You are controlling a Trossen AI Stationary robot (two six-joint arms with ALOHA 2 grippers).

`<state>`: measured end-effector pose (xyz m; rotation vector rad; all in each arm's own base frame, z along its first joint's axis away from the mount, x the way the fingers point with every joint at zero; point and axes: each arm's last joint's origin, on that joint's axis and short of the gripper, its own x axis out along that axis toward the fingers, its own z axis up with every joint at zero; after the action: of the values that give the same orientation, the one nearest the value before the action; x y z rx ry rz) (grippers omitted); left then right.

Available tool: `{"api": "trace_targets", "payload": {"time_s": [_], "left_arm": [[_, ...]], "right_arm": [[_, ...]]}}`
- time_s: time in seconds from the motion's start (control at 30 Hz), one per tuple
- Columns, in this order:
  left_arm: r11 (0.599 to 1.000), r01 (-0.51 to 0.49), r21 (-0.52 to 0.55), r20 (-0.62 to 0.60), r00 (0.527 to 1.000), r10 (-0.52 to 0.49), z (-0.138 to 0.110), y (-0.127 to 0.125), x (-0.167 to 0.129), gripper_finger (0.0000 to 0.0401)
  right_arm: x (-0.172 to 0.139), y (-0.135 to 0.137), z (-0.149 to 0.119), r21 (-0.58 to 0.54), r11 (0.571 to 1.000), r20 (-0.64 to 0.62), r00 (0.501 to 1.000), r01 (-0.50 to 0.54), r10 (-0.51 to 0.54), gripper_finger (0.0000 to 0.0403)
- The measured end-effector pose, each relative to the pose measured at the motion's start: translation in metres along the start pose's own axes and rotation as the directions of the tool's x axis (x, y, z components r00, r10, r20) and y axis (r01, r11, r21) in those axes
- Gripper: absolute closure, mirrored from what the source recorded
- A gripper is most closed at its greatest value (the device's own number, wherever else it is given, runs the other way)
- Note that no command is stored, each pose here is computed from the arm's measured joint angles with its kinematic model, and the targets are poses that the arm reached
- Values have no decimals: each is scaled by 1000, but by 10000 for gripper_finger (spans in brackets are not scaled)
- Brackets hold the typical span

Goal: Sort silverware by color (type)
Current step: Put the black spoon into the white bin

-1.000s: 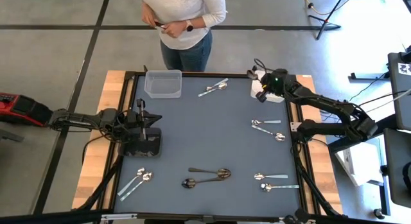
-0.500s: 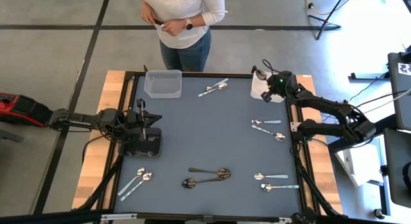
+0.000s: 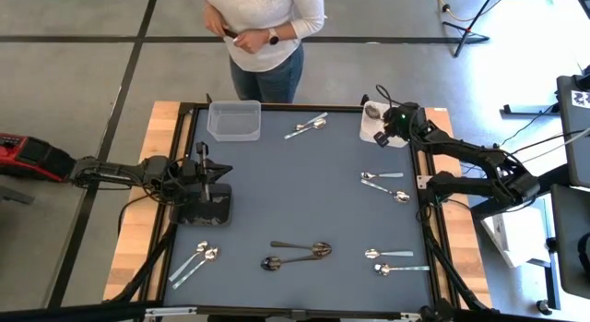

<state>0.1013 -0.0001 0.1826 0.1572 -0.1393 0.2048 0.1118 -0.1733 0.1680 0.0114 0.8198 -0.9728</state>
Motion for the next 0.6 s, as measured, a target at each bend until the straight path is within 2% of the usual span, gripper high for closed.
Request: {"api": "trace_targets", "payload": {"time_s": [0.17, 0.3, 0.47, 0.6], "left_arm": [[1000, 0, 0, 0, 1000, 0, 0, 0, 0, 396], [1000, -1, 7, 0, 1000, 1, 0, 0, 0, 396], [1000, 0, 6, 0, 1000, 0, 0, 0, 0, 396], [1000, -1, 6, 0, 1000, 1, 0, 0, 0, 396]], "right_arm": [[-2, -3, 8, 9, 1000, 6, 1000, -6, 6, 281], [-6, 4, 21, -7, 993, 52, 991, -122, 122, 261], [-18, 31, 41, -103, 964, 114, 960, -243, 254, 258], [-34, 62, 57, -213, 918, 171, 912, -334, 372, 258]]}}
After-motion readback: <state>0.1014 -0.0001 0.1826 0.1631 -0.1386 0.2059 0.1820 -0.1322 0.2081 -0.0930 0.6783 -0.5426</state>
